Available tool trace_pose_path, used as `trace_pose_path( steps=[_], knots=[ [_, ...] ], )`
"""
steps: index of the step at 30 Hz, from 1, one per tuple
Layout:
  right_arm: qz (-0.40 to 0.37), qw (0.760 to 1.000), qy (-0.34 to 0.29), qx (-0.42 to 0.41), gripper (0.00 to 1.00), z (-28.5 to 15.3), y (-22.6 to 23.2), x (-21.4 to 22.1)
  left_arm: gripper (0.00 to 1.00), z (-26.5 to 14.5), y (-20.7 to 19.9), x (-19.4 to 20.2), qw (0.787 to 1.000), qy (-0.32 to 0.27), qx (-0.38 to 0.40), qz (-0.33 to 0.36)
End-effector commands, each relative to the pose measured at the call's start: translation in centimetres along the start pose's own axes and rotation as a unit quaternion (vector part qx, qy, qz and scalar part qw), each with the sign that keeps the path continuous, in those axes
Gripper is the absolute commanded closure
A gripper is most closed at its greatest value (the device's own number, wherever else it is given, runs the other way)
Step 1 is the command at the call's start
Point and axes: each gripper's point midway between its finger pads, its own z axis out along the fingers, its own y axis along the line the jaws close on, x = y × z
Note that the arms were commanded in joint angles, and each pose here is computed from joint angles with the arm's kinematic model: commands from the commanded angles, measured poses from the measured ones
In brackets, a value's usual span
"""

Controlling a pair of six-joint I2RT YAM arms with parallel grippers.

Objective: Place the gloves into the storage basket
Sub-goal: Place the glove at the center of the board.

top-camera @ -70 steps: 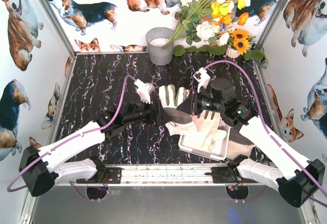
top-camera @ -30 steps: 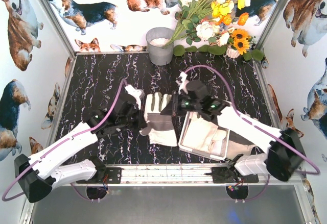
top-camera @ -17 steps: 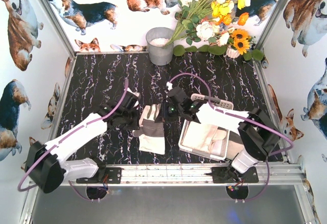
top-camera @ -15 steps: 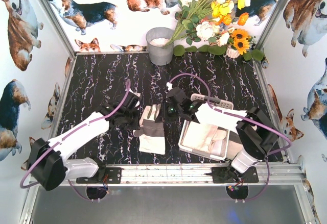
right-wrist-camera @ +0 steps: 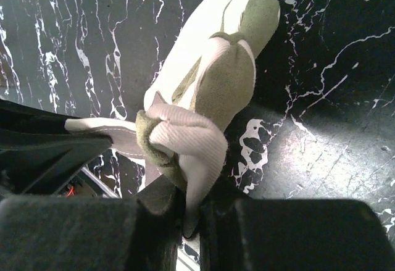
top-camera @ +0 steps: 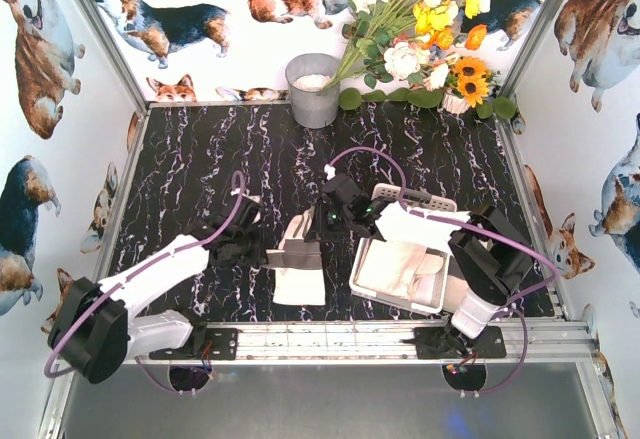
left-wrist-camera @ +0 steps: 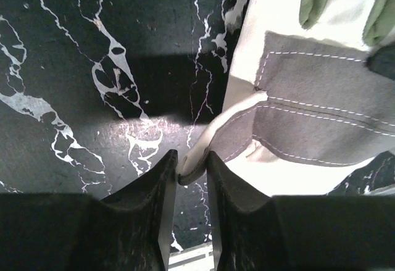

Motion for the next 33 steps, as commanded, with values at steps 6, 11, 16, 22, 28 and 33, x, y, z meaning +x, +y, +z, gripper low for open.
trace_pose_path(
  steps=[6, 11, 16, 22, 28, 33],
  knots=[
    [-0.015, 0.999, -0.028, -0.01, 1.0, 1.5, 0.3, -1.4, 0.97, 0.7, 0.0, -1.9, 0.995, -0.052, 0.056, -0.071],
    [-0.036, 0.999, -0.025, -0.001, 1.0, 2.6, 0.7, -1.4, 1.0, 0.6, 3.2, -1.9, 0.991, -0.06, 0.014, -0.117],
    [-0.05, 0.999, -0.015, 0.001, 0.82, 3.0, 1.5, -1.6, 1.0, 0.3, 4.6, -1.9, 0.982, -0.078, 0.027, -0.172],
    [-0.09, 0.995, -0.018, -0.024, 0.38, -1.4, 4.6, -3.0, 1.0, 0.5, 5.5, -1.3, 0.974, -0.082, 0.034, -0.207],
    [-0.119, 0.989, -0.081, 0.019, 0.27, -9.0, 3.8, -5.8, 1.0, 0.4, 5.7, -1.2, 0.975, -0.082, 0.03, -0.207],
    [-0.078, 0.984, -0.146, 0.059, 0.23, -15.5, -0.7, -8.3, 0.87, 0.5, 5.8, -1.4, 0.974, -0.084, 0.028, -0.207]
  ],
)
